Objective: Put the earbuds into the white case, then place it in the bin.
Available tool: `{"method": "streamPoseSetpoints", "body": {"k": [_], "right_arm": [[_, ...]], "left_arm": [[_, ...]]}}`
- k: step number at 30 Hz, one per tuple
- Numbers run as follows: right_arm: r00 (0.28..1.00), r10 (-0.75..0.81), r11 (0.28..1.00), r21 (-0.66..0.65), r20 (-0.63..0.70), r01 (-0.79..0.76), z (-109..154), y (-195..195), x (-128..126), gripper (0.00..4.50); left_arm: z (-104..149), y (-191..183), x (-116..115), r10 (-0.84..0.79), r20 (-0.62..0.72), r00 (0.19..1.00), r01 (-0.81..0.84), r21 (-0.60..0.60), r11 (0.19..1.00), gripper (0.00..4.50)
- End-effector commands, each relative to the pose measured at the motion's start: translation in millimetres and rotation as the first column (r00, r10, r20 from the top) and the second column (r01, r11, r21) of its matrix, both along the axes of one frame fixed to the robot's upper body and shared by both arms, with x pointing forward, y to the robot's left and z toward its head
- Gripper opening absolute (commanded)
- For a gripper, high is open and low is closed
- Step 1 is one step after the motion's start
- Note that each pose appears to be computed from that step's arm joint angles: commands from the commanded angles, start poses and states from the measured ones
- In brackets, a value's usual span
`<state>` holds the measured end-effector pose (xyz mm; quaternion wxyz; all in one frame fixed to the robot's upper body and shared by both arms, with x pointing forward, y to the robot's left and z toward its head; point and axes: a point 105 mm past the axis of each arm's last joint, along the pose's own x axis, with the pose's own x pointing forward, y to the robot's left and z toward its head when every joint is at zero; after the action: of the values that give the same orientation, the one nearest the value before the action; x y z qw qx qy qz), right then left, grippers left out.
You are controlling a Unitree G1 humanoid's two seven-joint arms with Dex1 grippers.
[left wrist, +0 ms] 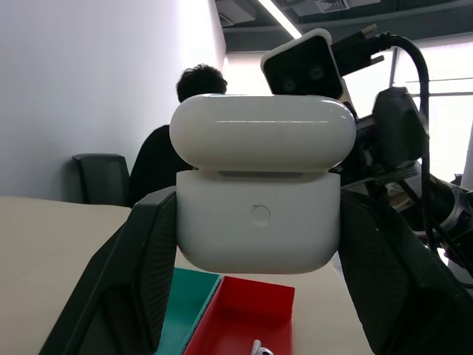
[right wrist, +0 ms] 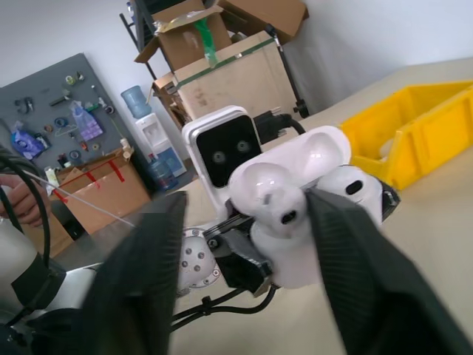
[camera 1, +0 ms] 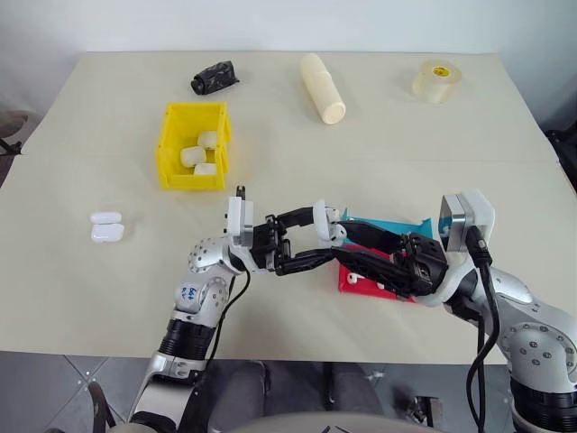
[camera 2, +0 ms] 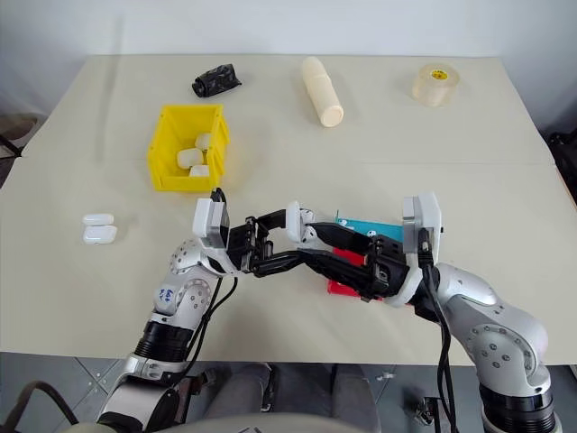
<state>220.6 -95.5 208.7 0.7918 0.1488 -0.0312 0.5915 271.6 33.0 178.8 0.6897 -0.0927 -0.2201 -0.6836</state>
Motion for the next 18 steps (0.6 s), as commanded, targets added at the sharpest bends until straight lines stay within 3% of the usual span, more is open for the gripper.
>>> {"method": "streamPoseSetpoints", "body": {"k": [1,5,6,9,15,18], "right_arm": [[0.999,-0.030,0.998,-0.050,0.016,0.031,-2,-7,1,3.25],[0.996,-0.077,0.991,-0.108,0.048,0.082,0,-24,4,3.25],[0.995,-0.084,0.988,-0.126,0.046,0.089,-1,-27,4,3.08],[0.995,-0.061,0.971,-0.225,0.082,0.078,-3,-30,4,2.34],[0.989,0.017,0.942,-0.335,0.148,0.034,-4,-10,6,0.20],[0.986,0.040,0.939,-0.343,0.161,0.018,-5,8,9,0.02]], "left_arm": [[13,-1,-10,-0.027,0.065,0.998,0.028,-0.009,1.000,2.81],[0,8,0,0.050,0.094,0.994,-0.062,0.136,0.989,2.81],[-7,10,3,0.066,0.114,0.991,-0.089,0.211,0.973,2.81],[-27,20,9,0.055,0.220,0.974,-0.151,0.449,0.881,2.81],[-26,17,14,0.046,0.241,0.969,-0.177,0.554,0.813,2.81],[-23,9,13,0.047,0.240,0.970,-0.178,0.557,0.811,2.81]]}}
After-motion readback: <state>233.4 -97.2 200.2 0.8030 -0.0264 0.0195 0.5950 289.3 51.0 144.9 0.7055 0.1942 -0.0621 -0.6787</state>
